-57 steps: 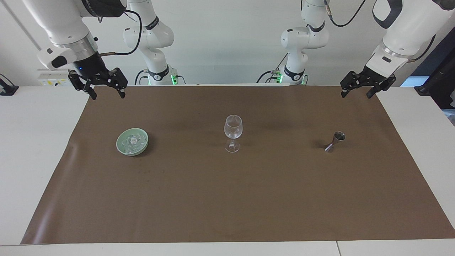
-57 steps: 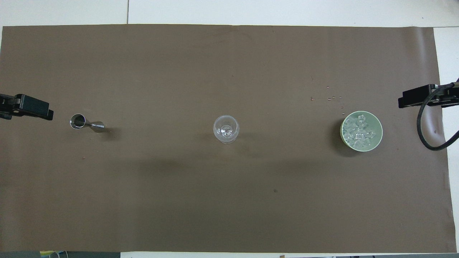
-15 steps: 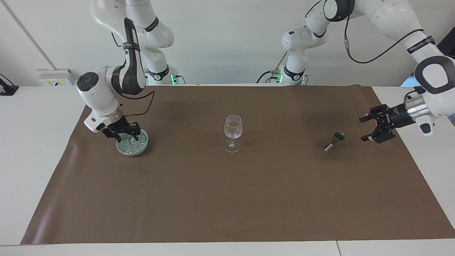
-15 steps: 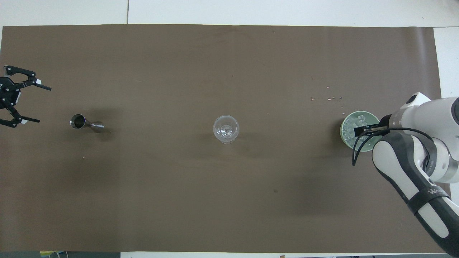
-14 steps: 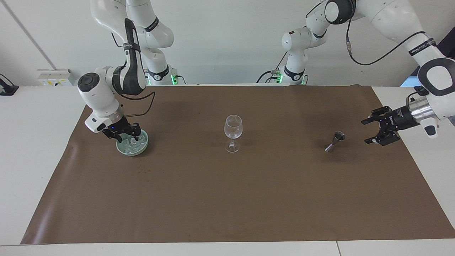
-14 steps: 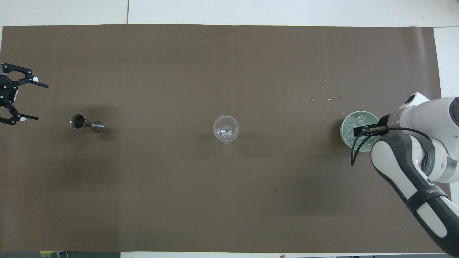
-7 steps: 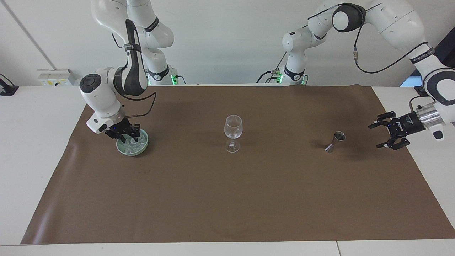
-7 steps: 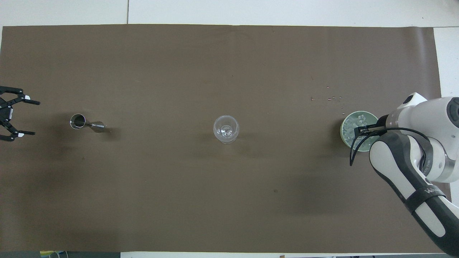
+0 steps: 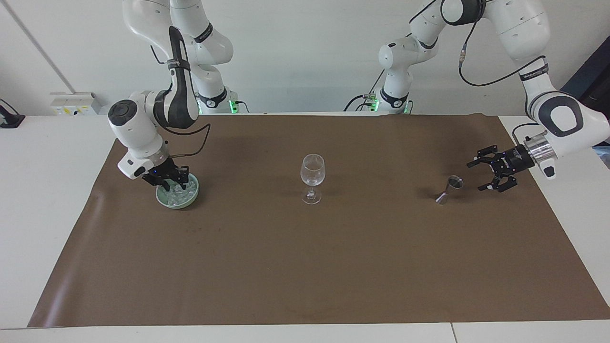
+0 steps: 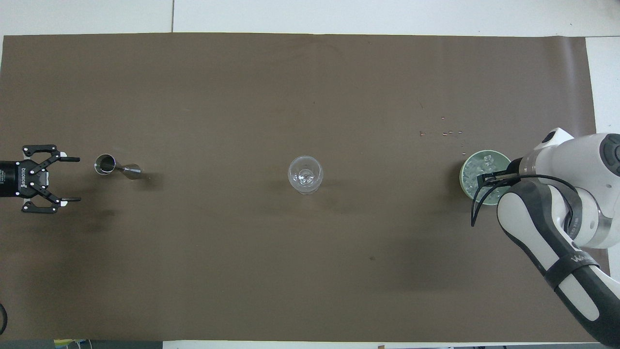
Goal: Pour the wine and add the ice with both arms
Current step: 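Move the open left gripper toward the silver jigger, then close the left gripper around the silver jigger and lift it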
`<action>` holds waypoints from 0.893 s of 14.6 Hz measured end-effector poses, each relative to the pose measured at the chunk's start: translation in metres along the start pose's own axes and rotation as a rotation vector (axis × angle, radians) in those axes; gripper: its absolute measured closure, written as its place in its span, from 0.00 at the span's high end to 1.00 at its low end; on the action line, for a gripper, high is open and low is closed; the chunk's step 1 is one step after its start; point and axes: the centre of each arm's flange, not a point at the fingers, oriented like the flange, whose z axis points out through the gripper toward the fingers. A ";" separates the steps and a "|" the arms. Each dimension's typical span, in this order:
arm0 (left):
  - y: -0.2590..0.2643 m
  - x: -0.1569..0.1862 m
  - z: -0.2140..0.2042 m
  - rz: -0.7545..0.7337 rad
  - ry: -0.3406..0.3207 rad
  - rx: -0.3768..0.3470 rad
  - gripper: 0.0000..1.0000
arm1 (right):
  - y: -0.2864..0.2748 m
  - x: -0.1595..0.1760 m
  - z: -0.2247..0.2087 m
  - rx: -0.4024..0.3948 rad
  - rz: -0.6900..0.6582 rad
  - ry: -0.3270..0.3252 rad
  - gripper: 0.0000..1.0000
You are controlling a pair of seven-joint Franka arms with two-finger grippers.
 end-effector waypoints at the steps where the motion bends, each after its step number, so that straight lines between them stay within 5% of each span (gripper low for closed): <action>1: -0.007 0.004 0.007 -0.029 -0.014 -0.037 1.00 | 0.000 -0.001 0.001 0.000 0.000 -0.002 0.52; 6: -0.027 0.004 0.033 -0.139 -0.110 -0.182 1.00 | 0.000 -0.002 0.003 0.001 0.000 -0.006 0.51; 13: -0.037 -0.001 0.070 -0.209 -0.103 -0.250 1.00 | -0.001 0.000 0.002 -0.004 -0.001 0.017 0.44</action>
